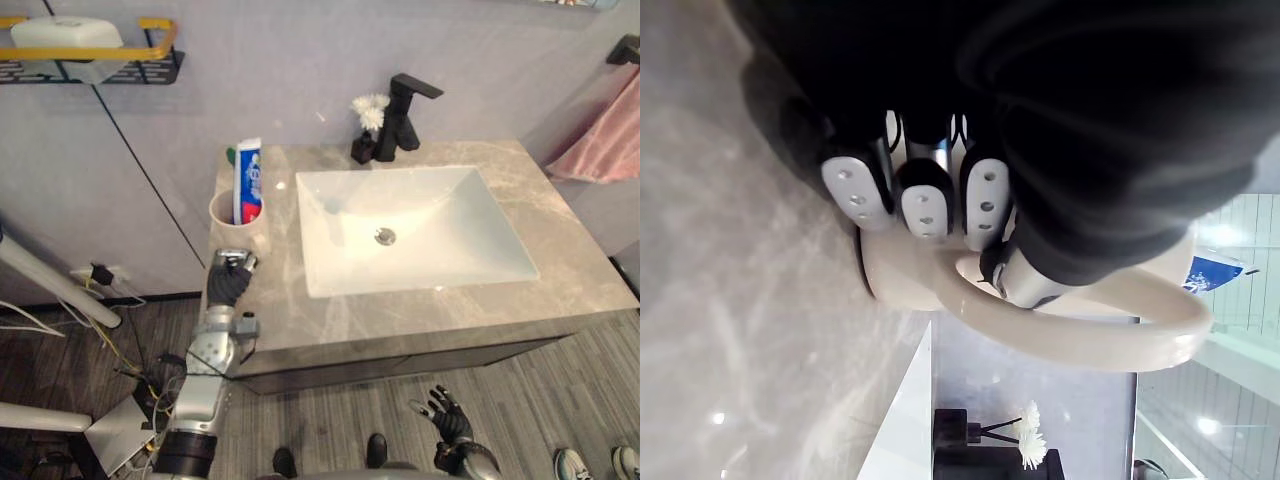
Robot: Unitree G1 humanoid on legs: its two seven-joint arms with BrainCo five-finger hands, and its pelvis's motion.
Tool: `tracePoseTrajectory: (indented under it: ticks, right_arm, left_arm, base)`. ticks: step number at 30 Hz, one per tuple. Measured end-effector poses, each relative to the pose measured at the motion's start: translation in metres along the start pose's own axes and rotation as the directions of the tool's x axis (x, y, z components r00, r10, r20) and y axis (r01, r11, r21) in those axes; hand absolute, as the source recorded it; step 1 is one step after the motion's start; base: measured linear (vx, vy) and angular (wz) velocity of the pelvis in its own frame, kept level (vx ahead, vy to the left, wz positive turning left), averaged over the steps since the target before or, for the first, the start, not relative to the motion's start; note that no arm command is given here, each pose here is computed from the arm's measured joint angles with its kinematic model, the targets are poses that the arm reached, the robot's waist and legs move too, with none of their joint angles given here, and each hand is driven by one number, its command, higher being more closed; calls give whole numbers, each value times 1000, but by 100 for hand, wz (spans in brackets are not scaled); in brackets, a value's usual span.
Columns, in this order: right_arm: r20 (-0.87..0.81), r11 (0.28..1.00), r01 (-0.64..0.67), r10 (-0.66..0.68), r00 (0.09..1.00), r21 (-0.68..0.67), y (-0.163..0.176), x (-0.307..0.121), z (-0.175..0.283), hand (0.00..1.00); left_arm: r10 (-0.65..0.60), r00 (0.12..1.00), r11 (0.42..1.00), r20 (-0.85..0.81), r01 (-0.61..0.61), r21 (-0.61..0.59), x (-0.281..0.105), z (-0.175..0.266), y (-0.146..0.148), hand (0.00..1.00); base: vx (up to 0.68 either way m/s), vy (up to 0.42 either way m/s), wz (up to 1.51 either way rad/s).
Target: Organize washtable
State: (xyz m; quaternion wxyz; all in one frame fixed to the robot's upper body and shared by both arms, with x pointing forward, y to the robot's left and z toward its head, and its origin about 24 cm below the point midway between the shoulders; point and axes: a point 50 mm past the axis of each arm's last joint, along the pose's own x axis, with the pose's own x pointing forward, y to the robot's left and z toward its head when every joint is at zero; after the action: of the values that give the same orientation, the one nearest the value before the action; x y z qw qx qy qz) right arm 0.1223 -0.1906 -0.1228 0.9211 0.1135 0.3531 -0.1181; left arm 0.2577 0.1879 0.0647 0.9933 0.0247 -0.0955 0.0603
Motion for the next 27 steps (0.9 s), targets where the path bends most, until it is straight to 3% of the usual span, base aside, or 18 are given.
tracePoseTrajectory:
  ticks: [27]
  right_arm:
    - [6,1000,7,-7,1000,1,-3,-4,-1,0]
  left_arm:
    - [94,995,992,40,-97,75,26,10,23,100]
  base:
    - [-37,-40,-5]
